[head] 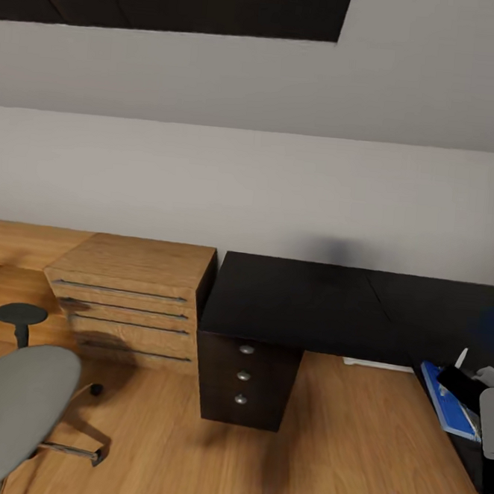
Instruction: In the bedroom, organize the workspace by keeping the computer under the desk, ensuring the monitor is on the desk, placing the keyboard on the desk next to the monitor, placing the mouse on the desk next to the keyboard, moving the folder from the swivel chair onto the desk next to the mouse, stacking the notebook on top of the folder with the pen on top of the notebook, and positioning the swivel chair next to the desk.
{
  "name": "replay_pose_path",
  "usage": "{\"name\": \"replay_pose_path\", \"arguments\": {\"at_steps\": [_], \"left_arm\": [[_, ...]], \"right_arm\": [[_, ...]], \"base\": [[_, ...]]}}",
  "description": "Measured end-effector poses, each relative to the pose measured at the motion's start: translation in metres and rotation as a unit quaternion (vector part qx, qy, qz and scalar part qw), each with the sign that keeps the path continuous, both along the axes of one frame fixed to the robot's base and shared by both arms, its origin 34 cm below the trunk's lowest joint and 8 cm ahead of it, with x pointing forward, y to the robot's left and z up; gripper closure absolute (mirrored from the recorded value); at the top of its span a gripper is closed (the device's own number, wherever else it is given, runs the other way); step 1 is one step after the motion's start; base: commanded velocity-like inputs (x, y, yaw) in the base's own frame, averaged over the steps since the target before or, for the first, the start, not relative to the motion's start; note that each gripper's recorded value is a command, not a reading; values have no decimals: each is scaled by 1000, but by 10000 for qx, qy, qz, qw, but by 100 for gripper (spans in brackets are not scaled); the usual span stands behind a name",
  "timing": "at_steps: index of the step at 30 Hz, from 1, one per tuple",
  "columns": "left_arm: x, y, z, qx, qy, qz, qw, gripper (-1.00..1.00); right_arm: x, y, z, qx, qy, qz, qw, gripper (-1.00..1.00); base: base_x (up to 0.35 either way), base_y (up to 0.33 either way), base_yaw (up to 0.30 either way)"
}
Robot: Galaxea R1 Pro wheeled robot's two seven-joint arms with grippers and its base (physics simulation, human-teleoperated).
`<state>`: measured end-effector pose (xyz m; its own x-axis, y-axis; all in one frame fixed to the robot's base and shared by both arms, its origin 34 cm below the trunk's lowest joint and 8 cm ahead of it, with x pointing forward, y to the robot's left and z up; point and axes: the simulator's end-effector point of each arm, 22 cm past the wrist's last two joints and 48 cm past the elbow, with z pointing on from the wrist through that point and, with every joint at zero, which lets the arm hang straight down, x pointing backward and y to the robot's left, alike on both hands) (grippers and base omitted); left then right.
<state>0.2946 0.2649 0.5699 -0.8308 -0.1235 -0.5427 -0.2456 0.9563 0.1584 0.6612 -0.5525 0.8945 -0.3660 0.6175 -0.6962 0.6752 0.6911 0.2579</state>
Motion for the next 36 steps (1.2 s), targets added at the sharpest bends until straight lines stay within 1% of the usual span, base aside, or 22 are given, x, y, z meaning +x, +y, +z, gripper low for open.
{"name": "replay_pose_path", "arguments": {"at_steps": [4, 10, 15, 19, 21, 25, 31, 32, 33, 34, 35, 36], "left_arm": [[-2, -1, -1, -1, 22, -9, 10000, -100], [-4, -1, -2, 1, 44, -20, 10000, -100], [-4, -1, -2, 4, 44, -20, 10000, -100], [-4, -2, -2, -1, 45, -20, 10000, -100], [-4, -3, -2, -8, 46, -23, 10000, -100], [-4, -2, -2, -5, 46, -27, 10000, -100], [-4, -3, -2, -9, 43, -28, 10000, -100], [-4, -3, -2, -7, 44, -29, 10000, -100], [-4, -3, -2, -6, 44, -29, 10000, -100], [-4, -3, -2, -8, 45, -29, 10000, -100], [-4, -3, -2, -10, 46, -28, 10000, -100], [-4, -3, -2, -9, 46, -28, 10000, -100]], "right_arm": [[-2, -11, 5, -97, -2, -44, 9999, 100], [-2, -13, 6, -133, -4, -49, 9999, 100], [1, -7, 4, -199, 55, 48, 9998, 100], [2, 2, -16, -161, 233, 139, 9995, 100], [7, 2, -17, -248, 173, 135, 9995, 100], [8, 1, -16, -282, 154, 127, 9994, 100], [6, -2, -19, -336, 176, 78, 9992, 100], [2, -7, -26, -448, 305, 34, 9985, 100], [1, -10, -29, -498, 347, 15, 9982, 100], [-2, -15, -33, -621, 428, -26, 9971, 100], [-11, -29, -46, -989, 642, -121, 9930, 100], [-13, -31, -51, -1055, 724, -131, 9917, 100]], "base": [[0, 0, -299], [37, -110, -269], [257, -136, -38], [202, -18, -4], [31, -2, -1], [54, -1, 0], [247, -51, 0], [208, -80, 0], [133, -51, 0], [35, -13, 0], [22, -9, 0], [18, -7, 0]]}}
